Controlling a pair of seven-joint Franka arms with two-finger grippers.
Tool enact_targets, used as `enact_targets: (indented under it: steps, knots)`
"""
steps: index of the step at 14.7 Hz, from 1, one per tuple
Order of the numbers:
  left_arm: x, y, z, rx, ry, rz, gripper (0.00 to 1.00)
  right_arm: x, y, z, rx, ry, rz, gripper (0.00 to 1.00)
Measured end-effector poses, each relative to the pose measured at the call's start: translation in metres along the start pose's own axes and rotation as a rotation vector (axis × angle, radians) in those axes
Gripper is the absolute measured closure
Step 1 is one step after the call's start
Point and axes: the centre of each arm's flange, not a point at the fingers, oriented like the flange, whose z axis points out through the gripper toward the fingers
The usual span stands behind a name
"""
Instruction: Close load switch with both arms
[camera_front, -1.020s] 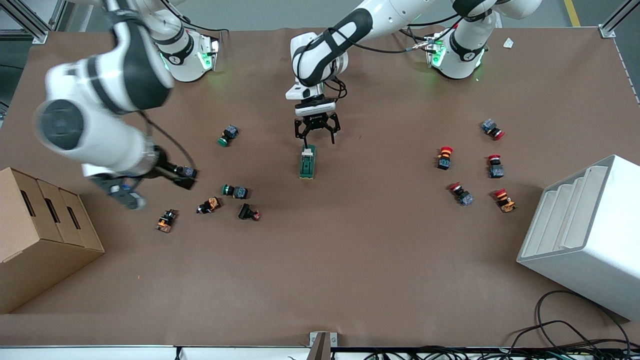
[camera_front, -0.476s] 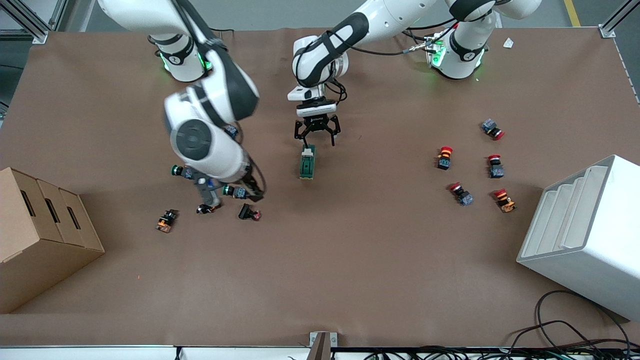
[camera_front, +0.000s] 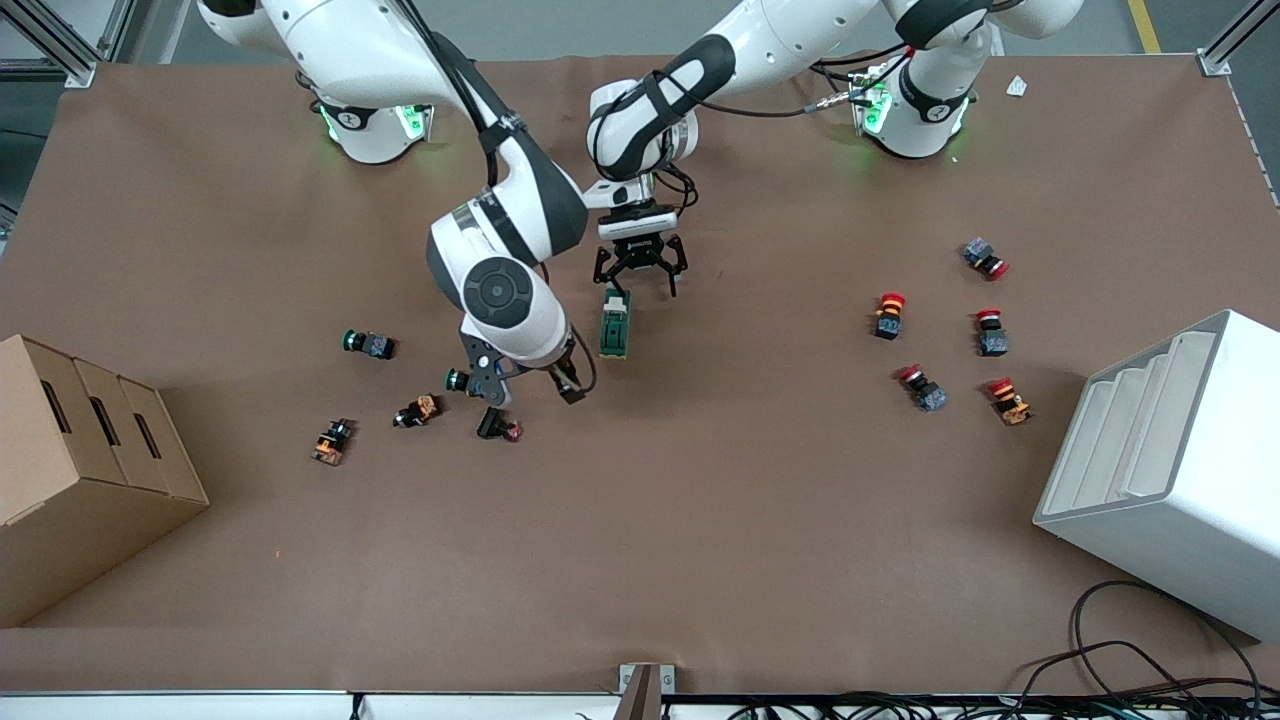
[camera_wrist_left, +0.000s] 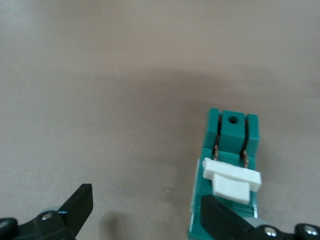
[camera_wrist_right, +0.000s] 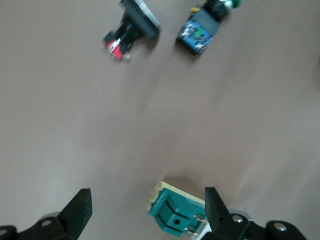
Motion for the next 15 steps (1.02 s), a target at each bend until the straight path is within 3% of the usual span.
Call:
enact_targets:
  steps: [3,6,9,15]
  knots:
    - [-0.003,-0.002,0.003,-0.001,0.027,0.017,0.00,-0.018,0.001,0.006,-0.008,0.003,-0.247,0.00]
    - [-0.010,-0.004,0.008,-0.040,0.072,0.005,0.00,-0.016,0.001,0.006,-0.009,0.004,-0.370,0.00]
    - [-0.016,-0.005,0.009,-0.076,0.103,-0.008,0.00,-0.015,0.001,0.006,-0.010,0.004,-0.406,0.00]
    - [-0.045,0.000,-0.011,-0.121,0.089,0.025,0.00,-0.022,0.002,0.011,-0.007,0.004,-0.423,0.00]
